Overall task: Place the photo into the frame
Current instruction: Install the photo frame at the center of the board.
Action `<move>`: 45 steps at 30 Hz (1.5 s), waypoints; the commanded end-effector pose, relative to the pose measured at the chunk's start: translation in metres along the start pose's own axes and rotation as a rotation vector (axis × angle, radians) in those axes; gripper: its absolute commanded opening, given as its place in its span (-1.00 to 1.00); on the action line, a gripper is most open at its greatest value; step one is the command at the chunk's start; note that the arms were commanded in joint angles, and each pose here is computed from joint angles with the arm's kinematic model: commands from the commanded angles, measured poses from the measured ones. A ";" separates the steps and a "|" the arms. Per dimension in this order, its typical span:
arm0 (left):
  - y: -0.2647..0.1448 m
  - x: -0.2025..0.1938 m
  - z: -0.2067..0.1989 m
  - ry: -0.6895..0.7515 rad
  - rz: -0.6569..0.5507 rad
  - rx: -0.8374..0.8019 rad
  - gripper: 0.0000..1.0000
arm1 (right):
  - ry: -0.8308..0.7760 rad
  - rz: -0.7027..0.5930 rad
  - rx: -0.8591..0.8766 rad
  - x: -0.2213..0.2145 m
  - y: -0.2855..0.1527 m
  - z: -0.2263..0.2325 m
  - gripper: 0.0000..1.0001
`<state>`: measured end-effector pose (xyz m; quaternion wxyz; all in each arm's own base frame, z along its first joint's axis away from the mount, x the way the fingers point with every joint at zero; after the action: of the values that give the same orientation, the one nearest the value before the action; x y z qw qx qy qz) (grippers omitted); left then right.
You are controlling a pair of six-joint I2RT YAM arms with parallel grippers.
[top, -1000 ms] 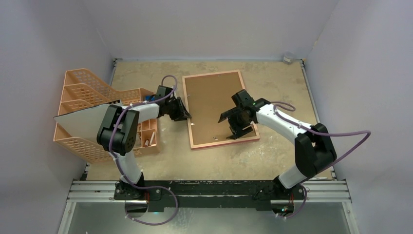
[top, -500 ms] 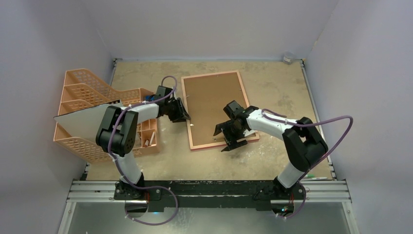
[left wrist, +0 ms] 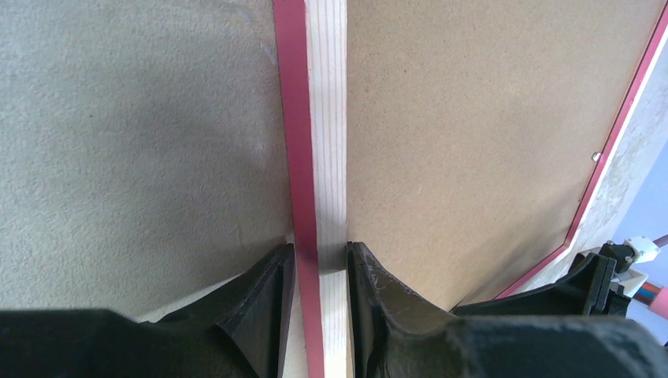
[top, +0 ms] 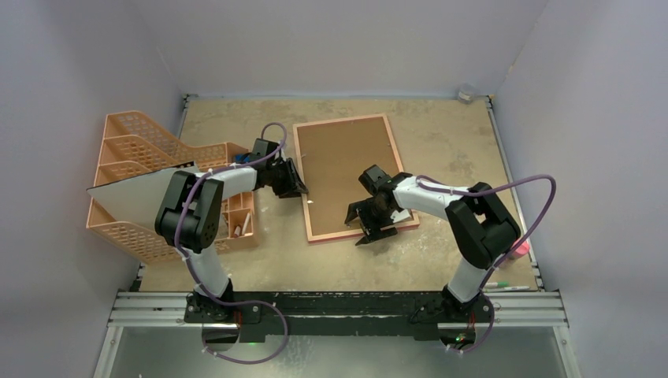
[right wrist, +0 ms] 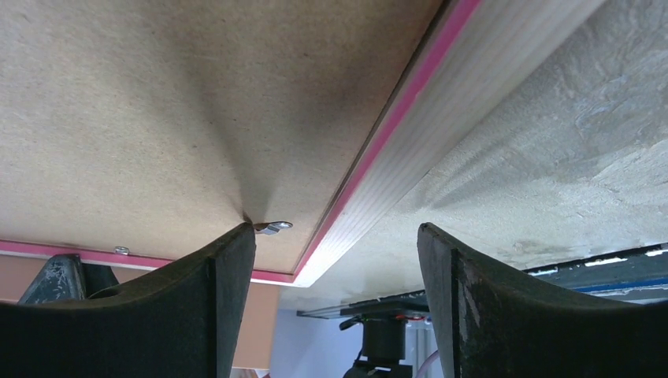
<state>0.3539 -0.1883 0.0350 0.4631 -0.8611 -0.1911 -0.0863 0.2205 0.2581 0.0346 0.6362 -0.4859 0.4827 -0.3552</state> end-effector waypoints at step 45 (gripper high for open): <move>-0.007 0.010 -0.005 0.051 -0.026 0.002 -0.36 | -0.190 -0.189 0.063 0.028 -0.037 0.021 0.42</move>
<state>0.3527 -0.1894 0.0351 0.4621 -0.8623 -0.1882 -0.0860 0.2265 0.2531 0.0357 0.6610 -0.5161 0.4349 -0.3280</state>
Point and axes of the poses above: each gripper's point midway between its finger pads, its own y axis out along the fingers, its own z axis along the line the jaws close on, x = y × z, the point moved 1 cm from there along -y, back along the fingers, and after that the axes turned 5 degrees about y, right-handed, at the moved point
